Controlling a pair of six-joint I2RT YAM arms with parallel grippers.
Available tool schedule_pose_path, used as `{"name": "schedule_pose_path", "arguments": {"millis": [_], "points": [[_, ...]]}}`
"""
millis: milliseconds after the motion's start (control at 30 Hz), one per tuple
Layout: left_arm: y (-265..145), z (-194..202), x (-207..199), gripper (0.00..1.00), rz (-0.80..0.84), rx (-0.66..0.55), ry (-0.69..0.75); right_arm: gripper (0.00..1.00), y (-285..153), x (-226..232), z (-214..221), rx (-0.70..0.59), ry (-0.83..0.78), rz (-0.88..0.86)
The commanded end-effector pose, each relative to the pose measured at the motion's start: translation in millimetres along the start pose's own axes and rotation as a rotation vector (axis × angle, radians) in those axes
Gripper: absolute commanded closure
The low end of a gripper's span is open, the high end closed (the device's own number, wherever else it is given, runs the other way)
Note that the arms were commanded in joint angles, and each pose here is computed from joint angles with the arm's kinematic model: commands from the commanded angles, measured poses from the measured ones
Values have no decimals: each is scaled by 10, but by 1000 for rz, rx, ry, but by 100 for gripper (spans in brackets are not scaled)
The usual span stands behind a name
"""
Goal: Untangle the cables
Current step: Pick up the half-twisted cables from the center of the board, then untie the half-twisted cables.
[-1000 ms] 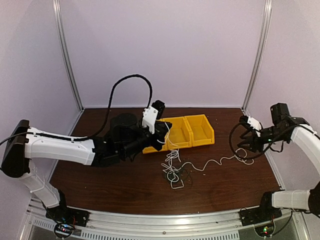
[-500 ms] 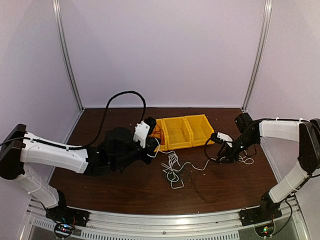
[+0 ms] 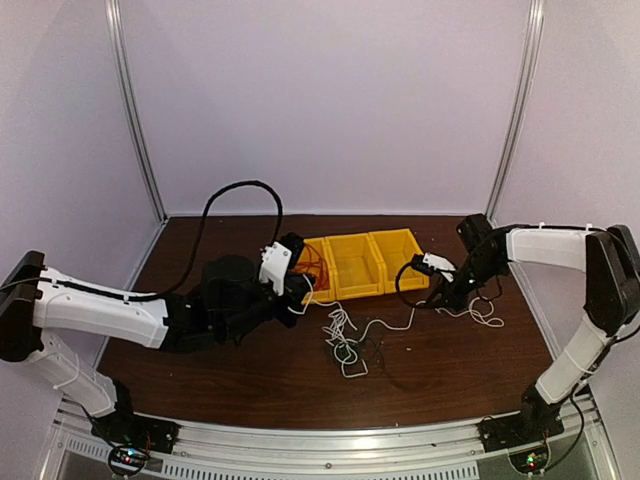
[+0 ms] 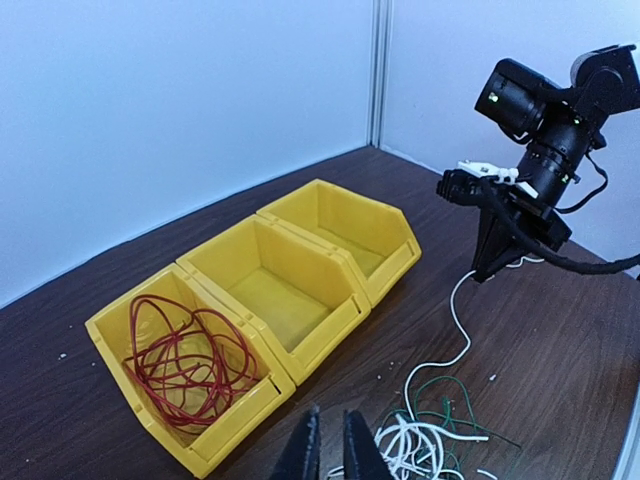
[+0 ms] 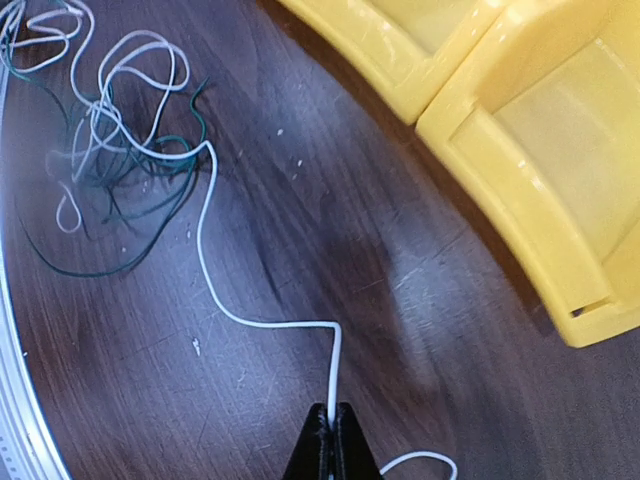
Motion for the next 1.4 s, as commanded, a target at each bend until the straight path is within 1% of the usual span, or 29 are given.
{"name": "schedule_pose_path", "arguments": {"millis": [0, 67, 100, 167, 233, 300, 433, 467, 533, 600, 667, 767, 867, 1000, 1100, 1167, 1233, 1300, 1367], "points": [[-125, -222, 67, 84, -22, -46, 3, 100, -564, 181, -464, -118, -56, 36], [-153, -275, 48, 66, 1, -38, 21, 100, -881, 324, -672, -182, -99, 61], [-168, -299, 37, 59, 14, -39, 27, 100, -1034, 408, -777, -212, -126, 77], [-189, -355, 0, 47, 52, -58, 33, 100, -1333, 590, -945, -271, -177, 109], [-161, -404, -77, 39, 107, -83, 50, 100, -1604, 779, -1083, -330, -228, 134], [-72, -468, -185, 35, 161, -118, 64, 100, -1843, 941, -1197, -388, -272, 153], [216, -539, -395, 32, 240, -201, 56, 100, -2175, 1156, -1347, -474, -341, 180], [304, -607, -452, 31, 258, -230, 51, 100, -2225, 1186, -1373, -489, -351, 183], [495, -600, -569, 30, 300, -224, 53, 100, -2313, 1228, -1420, -513, -362, 191], [697, -620, -661, 30, 318, -184, 43, 100, -2443, 1260, -1490, -549, -370, 215], [800, -383, -703, 31, 323, -134, 19, 100, -2617, 1303, -1574, -596, -382, 248], [760, -8, -646, 31, 290, -72, -25, 100, -2929, 1385, -1704, -681, -412, 317], [647, 371, -500, 31, 208, 42, -31, 100, -3226, 1446, -1804, -754, -439, 401], [451, 742, -348, 31, 138, 201, 7, 100, -3661, 1508, -1933, -855, -462, 546], [331, 1017, -231, 31, 73, 363, 58, 100, -3949, 1539, -2031, -910, -470, 635], [249, 1134, -168, 31, 42, 424, 72, 100, -4073, 1563, -2087, -939, -484, 664], [168, 1217, -115, 31, 17, 459, 69, 100, -4185, 1582, -2138, -972, -492, 686], [89, 1206, -69, 32, -1, 457, 58, 100, -4256, 1609, -2192, -997, -504, 688], [30, 1034, -62, 32, 18, 383, 44, 100, -4288, 1632, -2242, -1013, -523, 674]]}}
Point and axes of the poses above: each gripper's point midway between its finger pads, its own y axis out along the fingers, its own x axis along the line the jaws close on, z = x × y, the point moved 5 cm from there along -y, back along the fingers, and after that the axes turned 7 degrees about y, right-handed, at the moved point
